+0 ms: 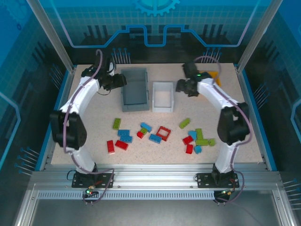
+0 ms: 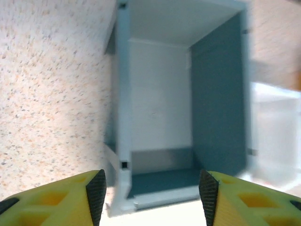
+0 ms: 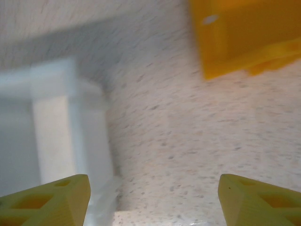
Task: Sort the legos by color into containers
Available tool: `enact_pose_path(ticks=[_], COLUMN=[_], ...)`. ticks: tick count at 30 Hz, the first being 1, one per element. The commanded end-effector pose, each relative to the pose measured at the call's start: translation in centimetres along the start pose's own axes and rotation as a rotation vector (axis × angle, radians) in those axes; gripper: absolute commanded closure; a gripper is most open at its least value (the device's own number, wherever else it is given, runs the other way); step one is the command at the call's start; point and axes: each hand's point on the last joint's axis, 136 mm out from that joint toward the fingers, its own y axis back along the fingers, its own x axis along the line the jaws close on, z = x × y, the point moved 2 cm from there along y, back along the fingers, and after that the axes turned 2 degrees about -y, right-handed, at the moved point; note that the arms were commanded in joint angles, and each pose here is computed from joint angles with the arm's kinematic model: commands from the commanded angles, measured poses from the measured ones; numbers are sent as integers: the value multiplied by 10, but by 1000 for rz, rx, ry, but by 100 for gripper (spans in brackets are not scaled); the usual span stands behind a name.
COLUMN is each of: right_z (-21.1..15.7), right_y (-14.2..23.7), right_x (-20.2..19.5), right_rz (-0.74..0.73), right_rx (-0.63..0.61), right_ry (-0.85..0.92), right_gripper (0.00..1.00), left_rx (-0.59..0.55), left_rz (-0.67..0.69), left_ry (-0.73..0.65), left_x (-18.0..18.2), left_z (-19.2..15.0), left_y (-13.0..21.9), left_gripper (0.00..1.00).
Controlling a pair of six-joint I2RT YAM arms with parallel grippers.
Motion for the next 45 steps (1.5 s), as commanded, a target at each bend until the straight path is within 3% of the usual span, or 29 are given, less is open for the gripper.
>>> enact_pose_path(ticks=[1,6,10,19,24,31,41,45], right_z=[15,38,50,65,71,85,89,86], right_y=[-7,-32,-54,-93,-89,-62,-95,-111], right_x=[-52,-93,-103,-108,-105,-103,-101,-103], right_rz=[58,99,114,70,85,124,143,115], right_rx=[18,17,39,87,72,-13,33,65], right_ry=[-342,-606,-718,-748,-712,-727,-821,-852], right_gripper=[25,23,23,27,31,19,18,23], left_rx=[-111,-181,-185,-111,-90,-94,-77,-67], left_rz=[-194,-436,-556,-610,-597,-586,-602,-596], left_ry=[-12,-99,-175,-226,-249,-250,-253,-247], left_x=[-52,-124,-170,-203,-201,-193,-187,-184], left_z=[-8,-65,-118,-201,-214,-218,-229,-233], left_y=[44,68,77,76,82,80,82,79], left_gripper=[39,36,36,36,37,36,35,36])
